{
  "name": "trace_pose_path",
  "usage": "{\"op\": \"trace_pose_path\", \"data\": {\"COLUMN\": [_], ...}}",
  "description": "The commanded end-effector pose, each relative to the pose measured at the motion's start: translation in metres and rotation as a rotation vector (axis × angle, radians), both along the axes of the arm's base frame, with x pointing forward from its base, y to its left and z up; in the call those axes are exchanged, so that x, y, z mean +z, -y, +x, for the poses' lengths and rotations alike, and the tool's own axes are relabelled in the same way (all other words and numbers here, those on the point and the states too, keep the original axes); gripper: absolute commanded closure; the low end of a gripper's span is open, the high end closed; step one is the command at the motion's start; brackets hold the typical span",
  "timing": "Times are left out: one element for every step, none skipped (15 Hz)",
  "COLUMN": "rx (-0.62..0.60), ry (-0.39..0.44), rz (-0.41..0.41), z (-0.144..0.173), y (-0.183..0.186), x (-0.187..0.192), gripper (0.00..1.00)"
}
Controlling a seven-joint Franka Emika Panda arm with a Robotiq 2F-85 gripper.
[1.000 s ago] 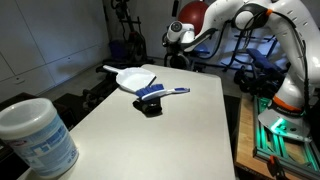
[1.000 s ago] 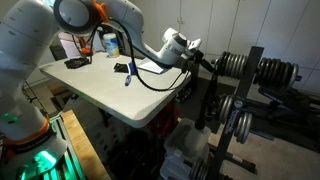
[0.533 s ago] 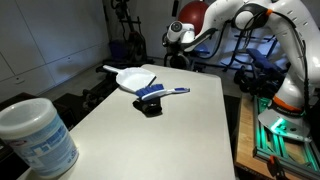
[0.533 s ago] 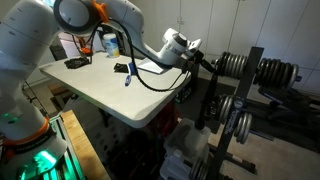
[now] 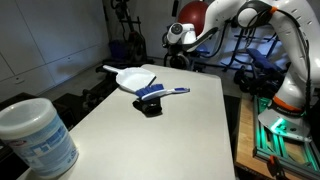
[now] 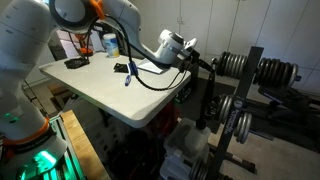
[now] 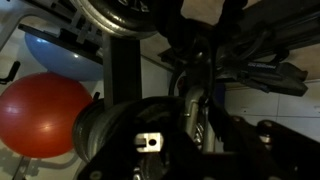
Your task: Move the rope from the top rod to the bottom one
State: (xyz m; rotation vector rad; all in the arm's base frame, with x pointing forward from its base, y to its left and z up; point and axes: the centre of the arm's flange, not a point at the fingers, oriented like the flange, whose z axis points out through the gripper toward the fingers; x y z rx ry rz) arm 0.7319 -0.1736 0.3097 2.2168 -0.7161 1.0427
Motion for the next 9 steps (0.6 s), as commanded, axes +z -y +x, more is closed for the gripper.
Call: {"op": "trace_pose_path", "data": {"rx": [0.072,0.074,0.08,0.086,0.108,0.118,0.133,0.145,0.152], "ry": [0.005,0.007,0.013,0.021,0.03,0.032,0.039,0.041,0.048], "rz": [-0.02,-0.022,-0.013,-0.005,0.012,0.021,0.027,0.039,0.041], "z": [-0.014,-0.014,-0.015,-0.014,-0.013,-0.014,-0.012,-0.011,-0.01], "y": [-0.031,-0.031,-0.033,-0.036,-0.041,-0.045,-0.048,-0.051,-0.053], "x": [0.012,0.014,0.017,0.021,0.026,0.025,0.028,0.03,0.032], "gripper": [0.92,0.92,0.92,0.92,0.92,0.92,0.92,0.92,0.92]}}
